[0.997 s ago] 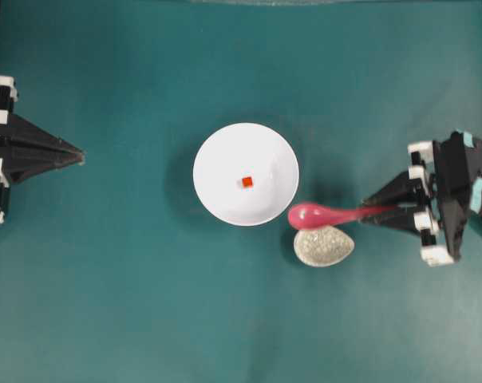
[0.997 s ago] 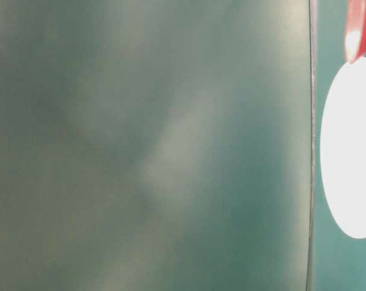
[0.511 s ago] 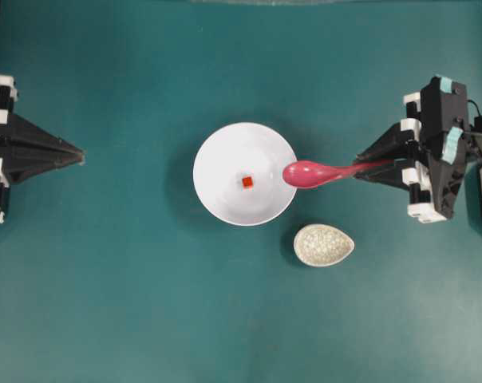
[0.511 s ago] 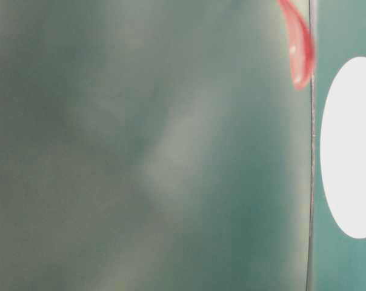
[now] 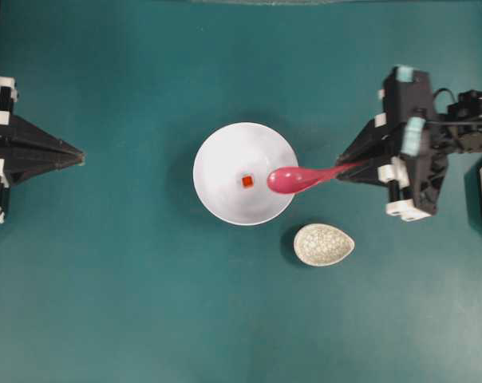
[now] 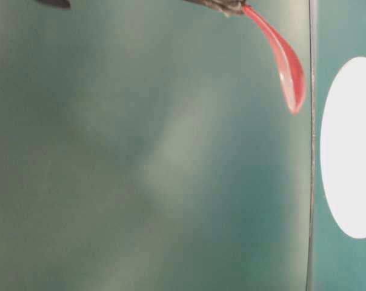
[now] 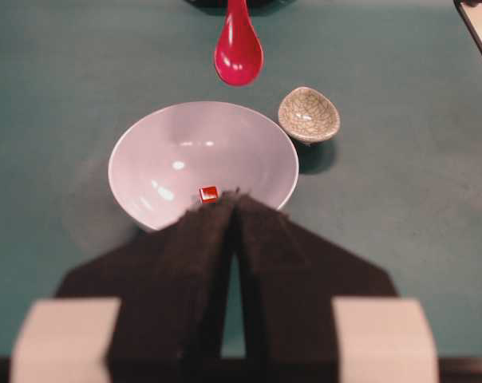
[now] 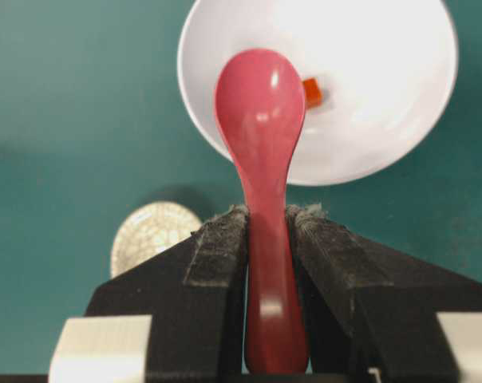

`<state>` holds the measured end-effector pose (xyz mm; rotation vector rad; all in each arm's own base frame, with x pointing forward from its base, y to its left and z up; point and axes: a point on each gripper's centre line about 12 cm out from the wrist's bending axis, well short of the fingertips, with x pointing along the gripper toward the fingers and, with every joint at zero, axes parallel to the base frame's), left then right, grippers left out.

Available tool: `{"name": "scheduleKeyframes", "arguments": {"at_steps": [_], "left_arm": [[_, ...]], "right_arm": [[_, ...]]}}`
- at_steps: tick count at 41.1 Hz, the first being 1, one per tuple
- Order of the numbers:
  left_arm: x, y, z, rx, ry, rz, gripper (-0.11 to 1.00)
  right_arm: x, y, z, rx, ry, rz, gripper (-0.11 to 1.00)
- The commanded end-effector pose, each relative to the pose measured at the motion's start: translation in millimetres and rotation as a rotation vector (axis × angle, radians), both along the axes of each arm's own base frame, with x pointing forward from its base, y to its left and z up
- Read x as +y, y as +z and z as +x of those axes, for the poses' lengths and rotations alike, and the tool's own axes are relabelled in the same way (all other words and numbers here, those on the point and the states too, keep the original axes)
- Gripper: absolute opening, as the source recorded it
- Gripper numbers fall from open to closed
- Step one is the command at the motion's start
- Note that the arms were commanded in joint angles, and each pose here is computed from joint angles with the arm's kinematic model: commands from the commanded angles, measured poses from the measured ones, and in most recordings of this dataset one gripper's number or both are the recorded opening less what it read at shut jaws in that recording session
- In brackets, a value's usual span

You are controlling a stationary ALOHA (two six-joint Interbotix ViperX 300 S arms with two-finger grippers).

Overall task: Grip the spoon and scoop the red block from the bowl with right arm.
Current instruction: 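Lower the spoon bowl into the white bowl behind the red cube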

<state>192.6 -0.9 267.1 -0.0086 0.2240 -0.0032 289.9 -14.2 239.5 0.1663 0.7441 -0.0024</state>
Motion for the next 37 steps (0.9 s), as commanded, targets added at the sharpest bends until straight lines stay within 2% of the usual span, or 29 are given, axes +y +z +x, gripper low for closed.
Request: {"name": "scheduleKeyframes", "arguments": {"at_steps": [1,7,16,26,37], "left_arm": [[0.0,3.9,2.1,-0.008,0.0,0.0,0.0],[0.0,4.1,2.1,-0.009,0.0,0.001,0.0],[0.3,4.1,2.1,-0.009,0.002,0.0,0.0],[3.9,4.7,2.2,-0.011,0.02,0.002,0.0],[4.8,4.3,2.1,-0.011,0.025,0.0,0.0]], "right_arm": [[-2.2,6.7,15.3,0.028,0.002,0.014,0.24],[-6.7,-2.6,35.7,0.111,-0.003,0.038,0.24],[-15.4,-9.9,58.4,0.188,0.015,0.008,0.24],[-18.0,-22.1,67.4,0.263,0.035,-0.007,0.24],[-20.8,-28.0,71.6,0.279,0.028,-0.003,0.24]]}}
